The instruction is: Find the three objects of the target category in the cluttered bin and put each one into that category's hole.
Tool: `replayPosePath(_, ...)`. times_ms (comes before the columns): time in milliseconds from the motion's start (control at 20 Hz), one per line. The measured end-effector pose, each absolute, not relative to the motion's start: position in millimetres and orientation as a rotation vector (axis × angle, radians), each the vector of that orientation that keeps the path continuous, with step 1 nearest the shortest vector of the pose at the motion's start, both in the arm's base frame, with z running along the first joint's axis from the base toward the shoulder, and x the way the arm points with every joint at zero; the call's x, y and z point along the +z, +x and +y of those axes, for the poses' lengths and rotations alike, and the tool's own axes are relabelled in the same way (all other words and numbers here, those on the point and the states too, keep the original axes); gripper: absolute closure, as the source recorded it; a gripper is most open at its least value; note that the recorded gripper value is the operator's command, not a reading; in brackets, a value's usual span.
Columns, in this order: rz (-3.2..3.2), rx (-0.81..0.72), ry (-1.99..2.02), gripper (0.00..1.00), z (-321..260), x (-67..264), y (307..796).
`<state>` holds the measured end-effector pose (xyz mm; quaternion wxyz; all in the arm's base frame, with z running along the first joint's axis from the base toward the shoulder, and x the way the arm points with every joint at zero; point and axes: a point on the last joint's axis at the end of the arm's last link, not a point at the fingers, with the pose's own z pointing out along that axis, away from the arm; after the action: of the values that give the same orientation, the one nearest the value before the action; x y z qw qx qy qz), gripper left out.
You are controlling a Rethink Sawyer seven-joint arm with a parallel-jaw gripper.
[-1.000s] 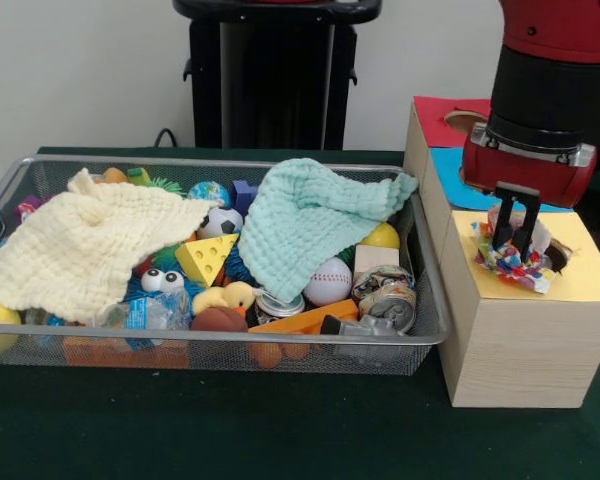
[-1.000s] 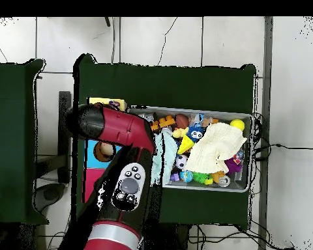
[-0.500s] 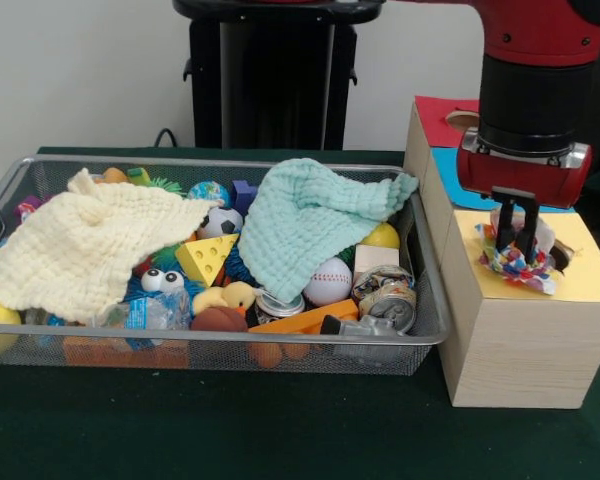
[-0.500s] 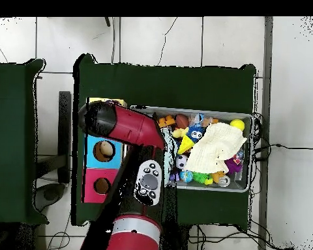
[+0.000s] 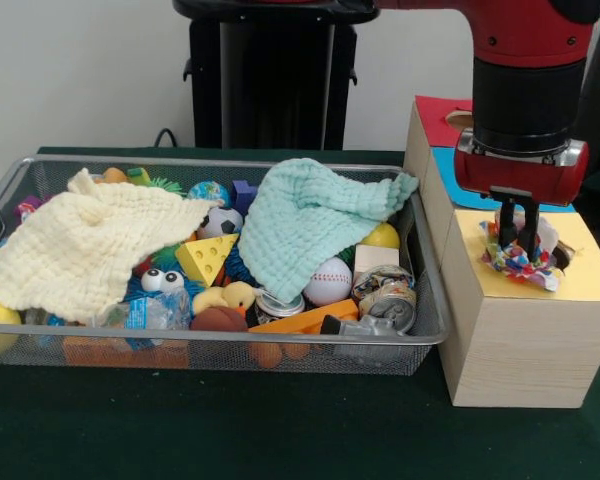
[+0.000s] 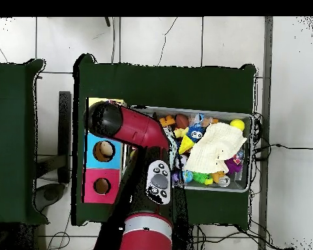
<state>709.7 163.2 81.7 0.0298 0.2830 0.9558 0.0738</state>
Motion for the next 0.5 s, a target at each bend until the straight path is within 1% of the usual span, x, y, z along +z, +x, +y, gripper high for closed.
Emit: replayPosePath(500, 2.982, 0.237, 0.860, 1.00, 178.2, 72.7, 697.0)
